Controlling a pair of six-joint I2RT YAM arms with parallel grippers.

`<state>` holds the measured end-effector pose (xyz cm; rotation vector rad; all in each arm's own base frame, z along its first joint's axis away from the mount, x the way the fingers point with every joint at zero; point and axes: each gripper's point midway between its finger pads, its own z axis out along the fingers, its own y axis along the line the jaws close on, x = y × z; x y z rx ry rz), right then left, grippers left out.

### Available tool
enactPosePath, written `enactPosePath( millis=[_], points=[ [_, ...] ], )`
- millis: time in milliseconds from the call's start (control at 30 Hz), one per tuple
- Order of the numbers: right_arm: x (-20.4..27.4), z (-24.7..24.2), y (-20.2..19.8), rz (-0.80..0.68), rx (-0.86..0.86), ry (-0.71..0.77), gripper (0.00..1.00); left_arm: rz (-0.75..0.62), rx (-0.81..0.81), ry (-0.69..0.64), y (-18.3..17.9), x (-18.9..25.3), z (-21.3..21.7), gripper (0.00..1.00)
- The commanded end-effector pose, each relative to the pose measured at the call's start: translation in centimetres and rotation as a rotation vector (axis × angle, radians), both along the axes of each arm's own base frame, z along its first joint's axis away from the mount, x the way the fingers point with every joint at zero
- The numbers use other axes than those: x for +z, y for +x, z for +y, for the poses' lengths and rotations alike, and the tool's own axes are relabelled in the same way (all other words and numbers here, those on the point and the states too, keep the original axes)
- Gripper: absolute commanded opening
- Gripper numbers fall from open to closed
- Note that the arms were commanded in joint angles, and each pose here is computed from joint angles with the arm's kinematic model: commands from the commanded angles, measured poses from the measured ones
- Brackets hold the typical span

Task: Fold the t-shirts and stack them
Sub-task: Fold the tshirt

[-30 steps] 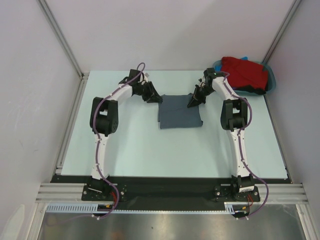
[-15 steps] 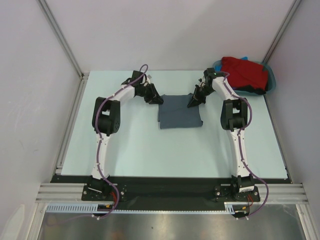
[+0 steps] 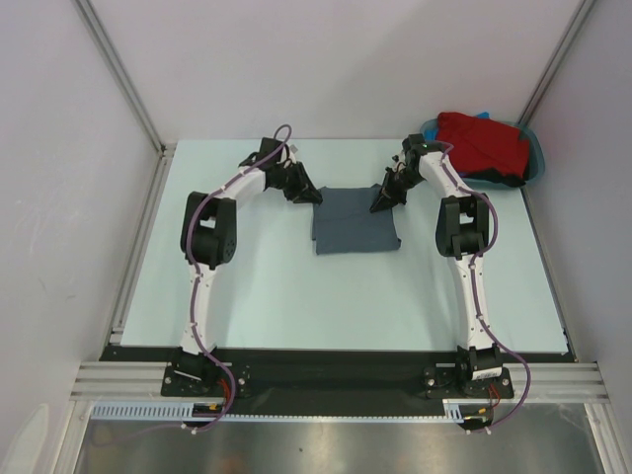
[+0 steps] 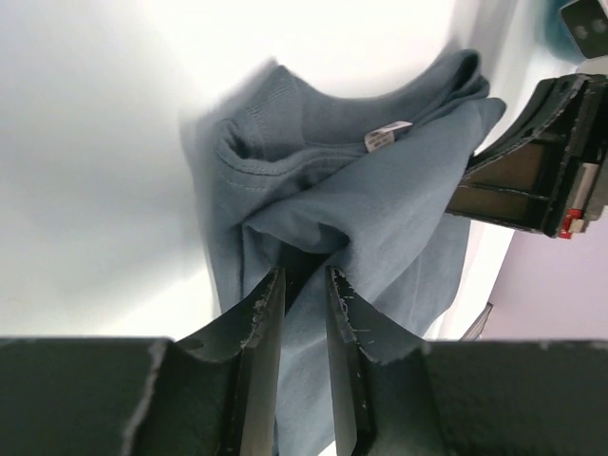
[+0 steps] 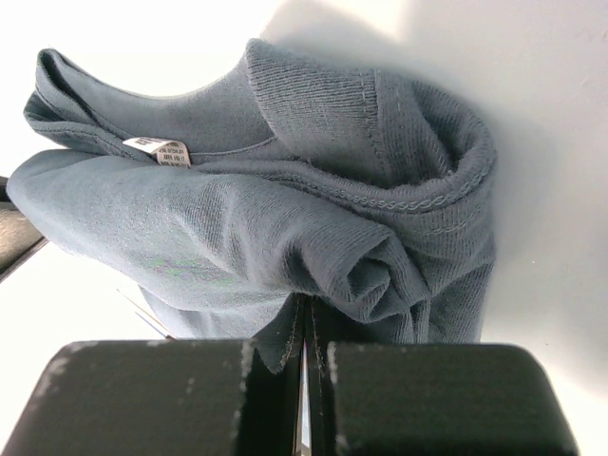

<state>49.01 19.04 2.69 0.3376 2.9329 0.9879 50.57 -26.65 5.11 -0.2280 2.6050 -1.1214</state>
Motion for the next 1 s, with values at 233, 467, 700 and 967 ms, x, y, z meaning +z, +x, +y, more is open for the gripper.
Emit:
enactPosePath(
  millis=[233,467,700,967],
  points=[
    [0.3,-1.7,0.3,-0.031,0.0,-0.065,0.0,-0.141,0.007,-0.097,1.2,6.5,-1.1,0.29],
    [0.3,-1.8,0.2,-0.028,0.0,-0.066,0.0,-0.127,-0.002,-0.113,1.1,5.9,-1.4,0.28],
    [0.3,-1.8,0.2,-0.027,-0.001,-0.065,0.0,-0.144,0.003,-0.123,1.2,6.5,-1.5,0.28],
    [0.0,-1.8,0.1,-0.019,0.0,-0.067,0.0,-0.139,-0.003,-0.181,1.3,7.1,-2.1,0.22]
  ],
)
